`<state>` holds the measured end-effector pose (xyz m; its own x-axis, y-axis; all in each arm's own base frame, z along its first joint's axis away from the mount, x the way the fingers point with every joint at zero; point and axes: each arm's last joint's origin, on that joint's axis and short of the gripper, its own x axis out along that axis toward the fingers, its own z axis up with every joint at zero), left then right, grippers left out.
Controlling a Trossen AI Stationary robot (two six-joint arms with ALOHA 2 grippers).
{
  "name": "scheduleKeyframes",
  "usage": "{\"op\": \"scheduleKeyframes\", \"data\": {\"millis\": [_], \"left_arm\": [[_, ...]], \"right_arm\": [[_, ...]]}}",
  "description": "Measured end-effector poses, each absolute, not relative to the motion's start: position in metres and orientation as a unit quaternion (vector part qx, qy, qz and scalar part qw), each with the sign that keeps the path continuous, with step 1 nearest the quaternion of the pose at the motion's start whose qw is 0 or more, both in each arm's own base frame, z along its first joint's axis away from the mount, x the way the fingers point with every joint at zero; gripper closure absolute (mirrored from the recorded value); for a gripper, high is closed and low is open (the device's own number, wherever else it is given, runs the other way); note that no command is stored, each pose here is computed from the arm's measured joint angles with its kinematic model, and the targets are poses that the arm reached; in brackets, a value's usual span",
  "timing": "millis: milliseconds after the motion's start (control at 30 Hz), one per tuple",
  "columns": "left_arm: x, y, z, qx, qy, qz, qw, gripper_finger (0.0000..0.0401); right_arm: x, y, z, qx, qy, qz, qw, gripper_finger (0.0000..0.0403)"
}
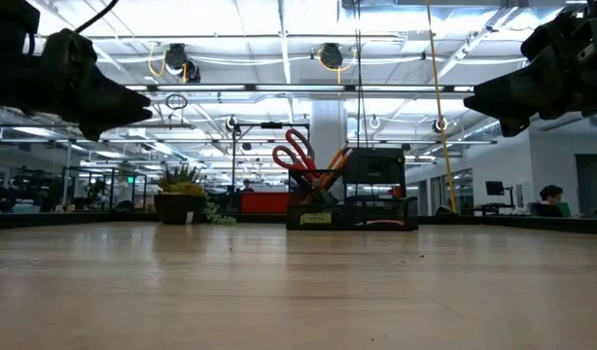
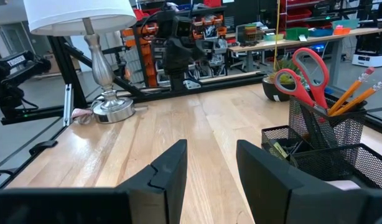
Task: Pick and place office supplies into organizer
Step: Return to Home Position
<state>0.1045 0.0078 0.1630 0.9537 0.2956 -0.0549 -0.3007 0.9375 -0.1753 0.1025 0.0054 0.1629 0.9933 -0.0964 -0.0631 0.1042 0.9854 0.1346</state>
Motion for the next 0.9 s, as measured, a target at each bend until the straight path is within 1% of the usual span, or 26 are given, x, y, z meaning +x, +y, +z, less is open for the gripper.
{"op": "scheduleKeyframes", "data": {"millis": [233, 900], "left_arm": [[0.1063, -0.0014, 0.1599, -0.088, 0.039, 0.073, 0.993, 0.0231], [0.1063, -0.0021, 0.1598, -0.087, 0.039, 0.068, 0.993, 0.0231]], "right_arm": [[0.1025, 0.0054, 0.1629, 0.069, 0.028, -0.050, 0.996, 0.0271], [0.1025, 0.0054, 0.1629, 0.069, 0.028, -0.050, 0.996, 0.0271]]}}
